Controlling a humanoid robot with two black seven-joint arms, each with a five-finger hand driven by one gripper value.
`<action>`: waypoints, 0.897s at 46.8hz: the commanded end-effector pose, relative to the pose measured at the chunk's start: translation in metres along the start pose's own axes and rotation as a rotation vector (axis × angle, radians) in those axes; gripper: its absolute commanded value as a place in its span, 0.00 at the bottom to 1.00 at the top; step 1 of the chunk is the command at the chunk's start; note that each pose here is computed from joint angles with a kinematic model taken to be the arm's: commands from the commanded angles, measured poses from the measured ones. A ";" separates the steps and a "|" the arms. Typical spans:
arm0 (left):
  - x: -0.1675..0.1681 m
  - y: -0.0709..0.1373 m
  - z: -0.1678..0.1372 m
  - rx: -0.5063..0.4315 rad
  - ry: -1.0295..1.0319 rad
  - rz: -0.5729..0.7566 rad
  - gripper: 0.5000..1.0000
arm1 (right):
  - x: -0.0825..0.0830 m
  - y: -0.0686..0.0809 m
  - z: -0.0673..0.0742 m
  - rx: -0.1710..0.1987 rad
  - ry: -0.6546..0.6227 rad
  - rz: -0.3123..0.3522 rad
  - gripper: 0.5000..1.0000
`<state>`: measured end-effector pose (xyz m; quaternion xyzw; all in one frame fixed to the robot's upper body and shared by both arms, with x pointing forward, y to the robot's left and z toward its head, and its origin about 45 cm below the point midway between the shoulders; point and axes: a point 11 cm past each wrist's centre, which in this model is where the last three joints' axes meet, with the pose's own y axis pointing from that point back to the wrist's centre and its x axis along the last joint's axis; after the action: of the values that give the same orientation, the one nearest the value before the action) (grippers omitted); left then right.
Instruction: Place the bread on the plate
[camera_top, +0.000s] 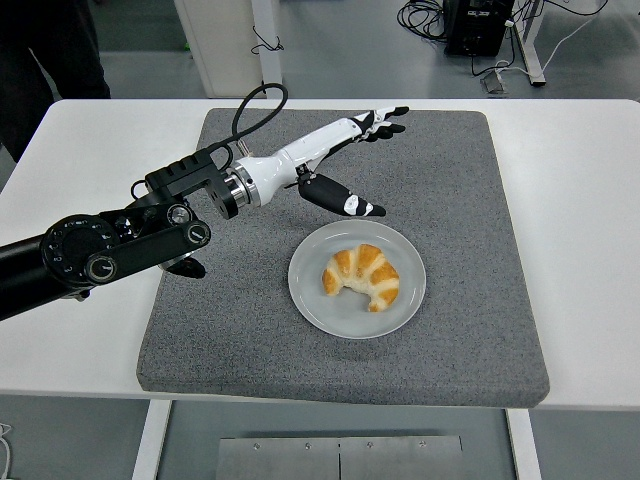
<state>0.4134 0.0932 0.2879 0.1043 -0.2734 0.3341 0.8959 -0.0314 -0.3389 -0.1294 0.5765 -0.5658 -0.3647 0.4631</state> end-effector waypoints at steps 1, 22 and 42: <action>0.014 0.003 -0.001 0.003 0.085 0.065 0.93 | 0.000 0.000 0.000 0.000 0.000 -0.001 1.00; 0.062 0.038 -0.044 0.064 0.448 0.392 0.93 | 0.000 0.000 0.000 0.000 0.000 0.001 1.00; 0.077 0.055 -0.098 0.073 0.747 0.684 0.93 | 0.000 0.000 0.000 0.000 -0.001 0.001 1.00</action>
<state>0.4665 0.2081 0.2544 -0.0714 0.0452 0.6223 0.7782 -0.0314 -0.3389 -0.1294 0.5764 -0.5660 -0.3648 0.4630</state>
